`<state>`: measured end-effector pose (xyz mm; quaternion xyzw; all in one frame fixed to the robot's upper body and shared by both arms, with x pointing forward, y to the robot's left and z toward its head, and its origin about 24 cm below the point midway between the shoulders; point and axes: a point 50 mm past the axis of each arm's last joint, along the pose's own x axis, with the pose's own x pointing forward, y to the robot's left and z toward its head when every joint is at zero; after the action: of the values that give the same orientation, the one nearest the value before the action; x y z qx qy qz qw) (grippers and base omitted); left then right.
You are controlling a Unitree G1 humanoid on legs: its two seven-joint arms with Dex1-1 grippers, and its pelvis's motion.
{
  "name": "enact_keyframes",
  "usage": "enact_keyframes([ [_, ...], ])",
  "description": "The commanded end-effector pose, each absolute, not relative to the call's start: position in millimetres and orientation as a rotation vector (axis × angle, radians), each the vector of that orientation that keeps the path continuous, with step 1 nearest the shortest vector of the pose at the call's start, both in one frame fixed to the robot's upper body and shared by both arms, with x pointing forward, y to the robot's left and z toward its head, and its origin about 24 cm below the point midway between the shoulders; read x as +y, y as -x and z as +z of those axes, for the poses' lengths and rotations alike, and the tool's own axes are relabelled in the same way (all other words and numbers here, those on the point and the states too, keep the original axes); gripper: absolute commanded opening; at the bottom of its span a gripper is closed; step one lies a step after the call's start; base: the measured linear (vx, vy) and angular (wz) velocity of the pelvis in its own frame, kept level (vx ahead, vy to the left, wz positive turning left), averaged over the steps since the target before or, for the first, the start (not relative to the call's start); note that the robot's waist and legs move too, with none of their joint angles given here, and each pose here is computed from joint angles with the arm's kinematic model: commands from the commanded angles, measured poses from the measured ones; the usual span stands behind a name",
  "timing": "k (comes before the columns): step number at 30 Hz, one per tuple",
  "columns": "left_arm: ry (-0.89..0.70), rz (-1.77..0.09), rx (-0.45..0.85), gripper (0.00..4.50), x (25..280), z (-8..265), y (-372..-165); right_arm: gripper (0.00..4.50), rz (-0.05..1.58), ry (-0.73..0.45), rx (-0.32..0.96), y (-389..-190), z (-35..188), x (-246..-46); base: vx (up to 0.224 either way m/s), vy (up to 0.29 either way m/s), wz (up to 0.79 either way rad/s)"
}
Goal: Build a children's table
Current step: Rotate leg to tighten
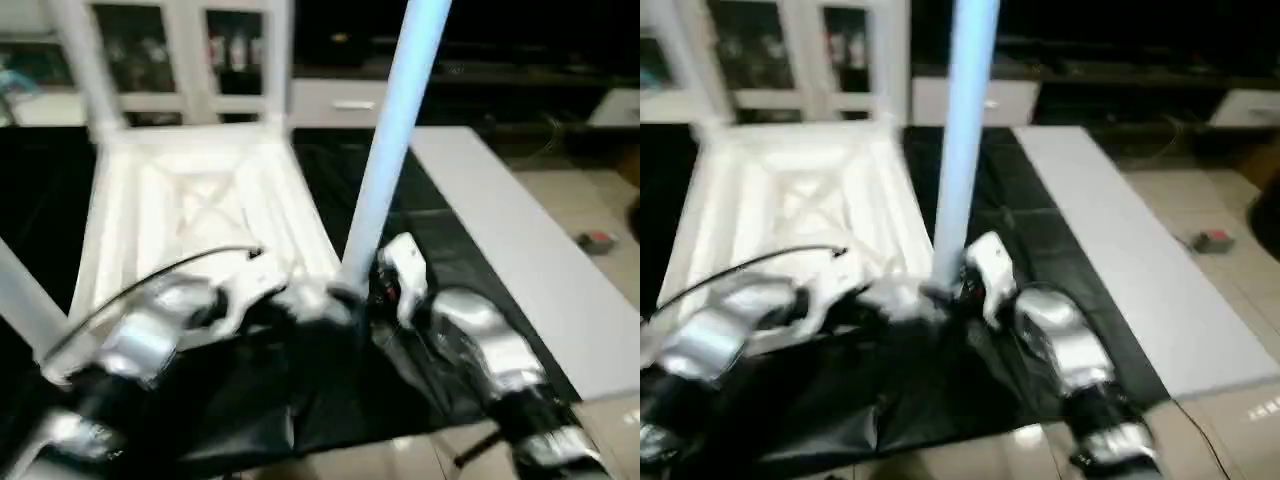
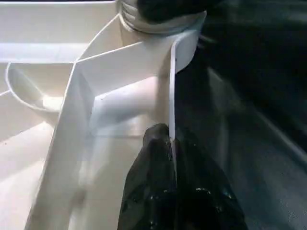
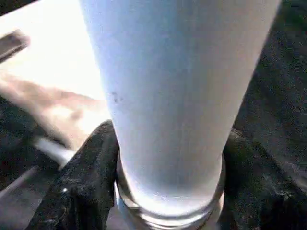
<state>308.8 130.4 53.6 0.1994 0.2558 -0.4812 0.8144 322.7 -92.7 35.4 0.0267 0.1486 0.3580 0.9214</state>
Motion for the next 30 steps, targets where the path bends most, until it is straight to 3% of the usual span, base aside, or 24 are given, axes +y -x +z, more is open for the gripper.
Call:
enact_keyframes([
  [1,-0.349,-0.886,0.516,0.0,105.5,50.4,-319.9,2.67,0.55,-0.125,0.36,-333.8,28.9,-73.3,0.0,0.0,0.0],
  [6,-0.344,-0.708,0.501,0.0,94.6,53.2,-333.4,2.67,0.406,-0.199,0.377,-342.8,29.6,-53.8,-0.02,0.006,-0.04],
  [9,-0.325,-0.701,0.476,0.0,85.0,57.8,-334.4,2.67,0.448,-0.228,0.348,-343.6,35.4,-37.6,0.0,0.0,0.0],
  [12,-0.336,-0.724,0.475,0.0,87.3,57.9,-332.9,2.67,0.505,-0.236,0.288,-344.7,42.6,-34.8,0.0,0.0,0.0],
  [13,-0.35,-0.75,0.471,0.0,92.9,57.5,-331.1,2.67,0.55,-0.193,0.231,-345.0,48.3,-40.3,0.0,0.0,0.0],
  [14,-0.353,-0.754,0.471,0.0,93.9,57.5,-330.8,3.23,0.558,-0.185,0.222,-345.0,49.2,-41.2,0.0,0.0,0.0],
  [21,-0.406,-0.93,0.518,0.0,115.4,51.4,-315.2,3.8,0.707,-0.112,0.152,-336.9,60.9,-71.2,0.0,0.0,0.0],
  [22,-0.444,-0.988,0.555,0.0,126.0,48.9,-309.6,3.85,0.799,-0.033,0.167,-330.0,61.9,-86.6,0.043,-0.052,0.04],
  [24,-0.45,-1.01,0.572,0.0,129.5,48.3,-307.3,4.14,0.829,-0.002,0.176,-327.5,62.4,-92.4,0.054,-0.05,0.01],
  [26,-0.465,-1.139,0.58,0.0,135.0,51.8,-297.2,4.14,0.942,0.087,0.187,-317.9,65.5,-109.3,0.026,-0.024,0.0],
  [30,-0.458,-1.328,0.584,0.0,137.5,56.7,-281.7,4.14,1.07,0.159,0.211,-305.8,65.9,-122.8,0.042,-0.012,0.01],
])
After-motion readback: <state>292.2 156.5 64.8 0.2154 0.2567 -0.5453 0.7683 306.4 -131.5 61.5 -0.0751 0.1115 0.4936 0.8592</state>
